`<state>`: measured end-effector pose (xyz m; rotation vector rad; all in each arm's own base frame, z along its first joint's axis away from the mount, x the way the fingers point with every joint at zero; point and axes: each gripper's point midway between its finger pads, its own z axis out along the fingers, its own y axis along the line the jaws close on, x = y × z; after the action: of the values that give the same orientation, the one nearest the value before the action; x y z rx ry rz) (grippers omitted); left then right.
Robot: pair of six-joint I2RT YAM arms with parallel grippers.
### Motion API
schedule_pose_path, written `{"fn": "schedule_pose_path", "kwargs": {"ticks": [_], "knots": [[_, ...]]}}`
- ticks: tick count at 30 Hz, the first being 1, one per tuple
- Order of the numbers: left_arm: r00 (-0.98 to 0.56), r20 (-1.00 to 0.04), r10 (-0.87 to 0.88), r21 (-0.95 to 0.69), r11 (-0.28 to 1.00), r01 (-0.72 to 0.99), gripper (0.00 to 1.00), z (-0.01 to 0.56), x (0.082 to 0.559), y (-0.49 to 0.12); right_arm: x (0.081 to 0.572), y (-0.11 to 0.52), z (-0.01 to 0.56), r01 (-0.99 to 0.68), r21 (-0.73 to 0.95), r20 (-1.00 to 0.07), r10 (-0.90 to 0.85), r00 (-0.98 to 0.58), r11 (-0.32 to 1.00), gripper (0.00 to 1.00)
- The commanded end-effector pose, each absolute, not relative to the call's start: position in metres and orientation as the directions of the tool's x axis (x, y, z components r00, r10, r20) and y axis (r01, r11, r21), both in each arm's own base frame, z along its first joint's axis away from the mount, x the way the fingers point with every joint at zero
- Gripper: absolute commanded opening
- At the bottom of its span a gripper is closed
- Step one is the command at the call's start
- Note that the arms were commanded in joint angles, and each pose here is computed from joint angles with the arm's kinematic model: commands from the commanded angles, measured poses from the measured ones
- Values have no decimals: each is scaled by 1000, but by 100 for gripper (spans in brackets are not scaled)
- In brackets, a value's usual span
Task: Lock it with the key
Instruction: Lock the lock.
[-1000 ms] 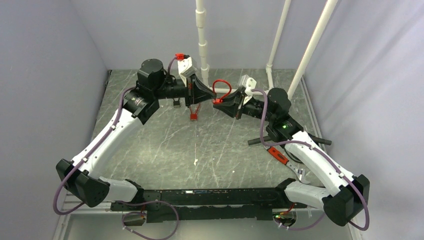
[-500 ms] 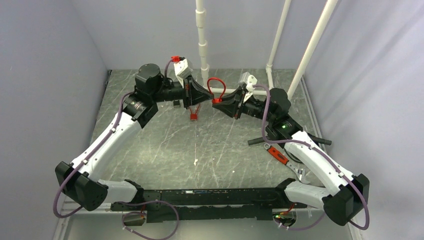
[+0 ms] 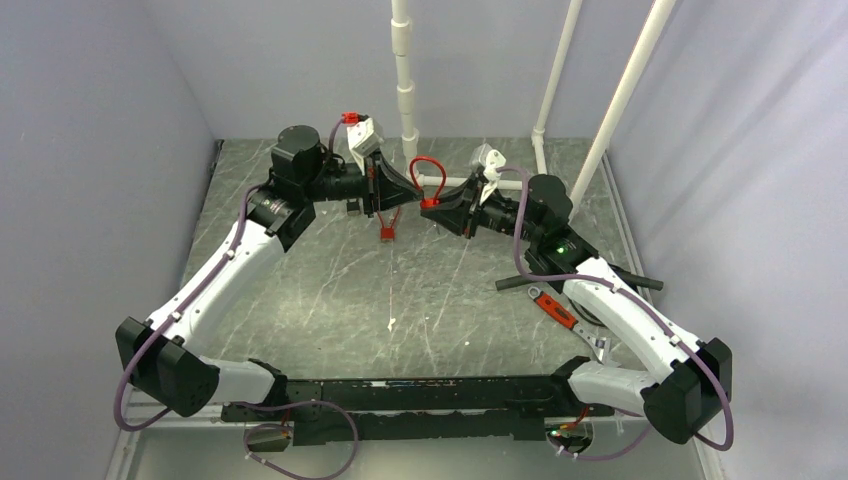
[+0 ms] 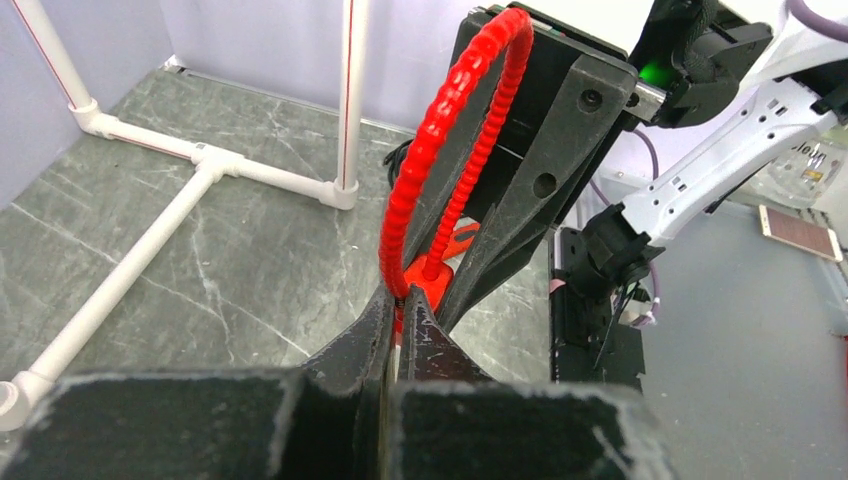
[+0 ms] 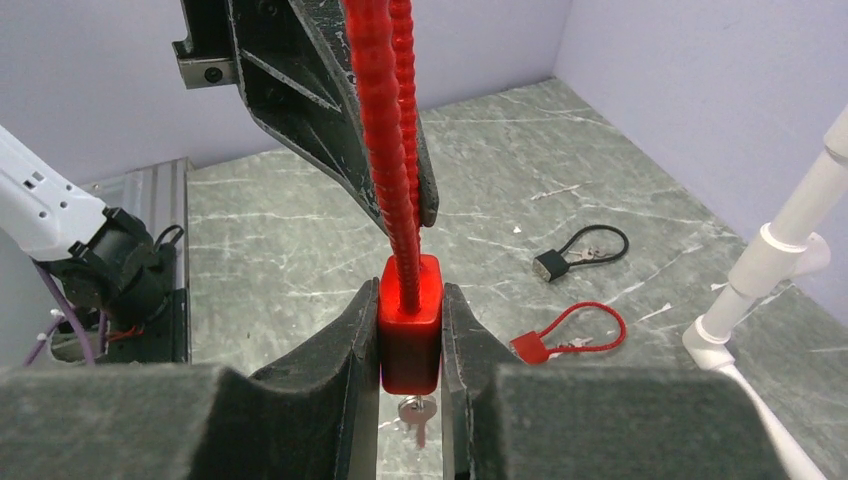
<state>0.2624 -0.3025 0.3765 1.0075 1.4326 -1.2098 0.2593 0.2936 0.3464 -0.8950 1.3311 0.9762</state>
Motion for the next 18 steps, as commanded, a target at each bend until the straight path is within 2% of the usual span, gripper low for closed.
{"fn": "schedule_pose_path", "kwargs": {"ticks": [1,4,6,12,15,18], "knots": [[-296,-944,144,-283,99,954,0,332,235,-308,249,287,452,-902,-198,-927,224,299,383,0],[-401,-903,155,-381,143,913,0,321,238,-305,250,283,466,-885,-219,-909,244,338,410,0],[-452,-879,150,-440,105,892,0,320,234,-307,252,281,475,-874,-222,-896,262,357,432,0],[-427,-885,186,-424,59,904,0,315,228,-318,248,288,476,-910,-168,-908,300,292,378,0],[-384,-908,168,-370,110,923,0,327,247,-315,250,289,467,-922,-108,-924,305,231,372,0],[-406,-911,77,-386,188,903,0,349,285,-295,251,289,453,-925,-63,-944,277,177,374,0]]}}
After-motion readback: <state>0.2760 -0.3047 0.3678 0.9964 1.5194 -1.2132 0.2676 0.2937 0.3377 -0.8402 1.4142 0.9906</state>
